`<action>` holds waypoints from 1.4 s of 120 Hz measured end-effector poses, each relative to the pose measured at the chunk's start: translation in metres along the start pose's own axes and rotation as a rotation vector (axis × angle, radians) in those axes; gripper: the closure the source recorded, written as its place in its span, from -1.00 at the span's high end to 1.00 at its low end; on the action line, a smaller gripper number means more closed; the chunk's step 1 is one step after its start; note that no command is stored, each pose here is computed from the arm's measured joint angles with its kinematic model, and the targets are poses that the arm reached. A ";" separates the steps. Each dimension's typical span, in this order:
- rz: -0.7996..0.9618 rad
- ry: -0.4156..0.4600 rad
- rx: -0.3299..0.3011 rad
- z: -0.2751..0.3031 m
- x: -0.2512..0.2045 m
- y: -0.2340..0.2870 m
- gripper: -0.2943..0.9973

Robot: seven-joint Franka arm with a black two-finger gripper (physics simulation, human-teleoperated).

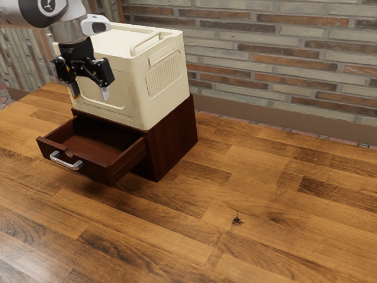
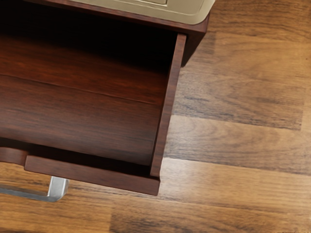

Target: Push the drawer handle with one arm to close the drawer

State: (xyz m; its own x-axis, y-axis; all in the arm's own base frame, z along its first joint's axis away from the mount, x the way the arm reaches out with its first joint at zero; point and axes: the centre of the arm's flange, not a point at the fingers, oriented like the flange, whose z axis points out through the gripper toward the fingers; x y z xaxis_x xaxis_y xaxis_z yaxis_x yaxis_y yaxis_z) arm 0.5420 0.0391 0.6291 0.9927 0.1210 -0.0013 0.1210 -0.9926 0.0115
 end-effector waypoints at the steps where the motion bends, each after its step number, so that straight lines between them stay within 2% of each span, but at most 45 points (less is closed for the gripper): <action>1: 0.001 0.000 0.000 0.000 0.000 0.001 0.54; 9: 0.010 -0.002 0.001 -0.001 -0.006 0.006 0.54; 19: 0.007 -0.027 0.008 0.008 -0.047 0.002 0.54; 33: -0.109 -0.082 -0.024 0.049 -0.125 -0.067 0.54; 47: -0.135 -0.063 -0.019 0.079 -0.207 -0.096 0.53; 55: -0.163 -0.069 -0.025 0.105 -0.236 -0.123 0.50; 65: -0.190 -0.088 -0.019 0.135 -0.252 -0.156 0.42; 78: -0.170 -0.099 0.031 0.158 -0.252 -0.180 0.28; 102: -0.103 -0.114 0.116 0.196 -0.222 -0.197 -0.07; 114: -0.081 -0.083 0.139 0.205 -0.207 -0.199 -0.27; 137: -0.055 0.007 0.116 0.212 -0.181 -0.189 -0.48; 152: -0.045 0.069 0.092 0.206 -0.167 -0.182 -0.54; 168: -0.049 0.091 0.079 0.210 -0.150 -0.180 -0.57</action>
State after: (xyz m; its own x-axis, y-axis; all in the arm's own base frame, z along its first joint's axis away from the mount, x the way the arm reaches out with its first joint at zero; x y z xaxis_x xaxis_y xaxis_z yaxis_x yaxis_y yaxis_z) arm 0.3716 0.1971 0.4172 0.9818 0.1665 0.0912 0.1727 -0.9828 -0.0649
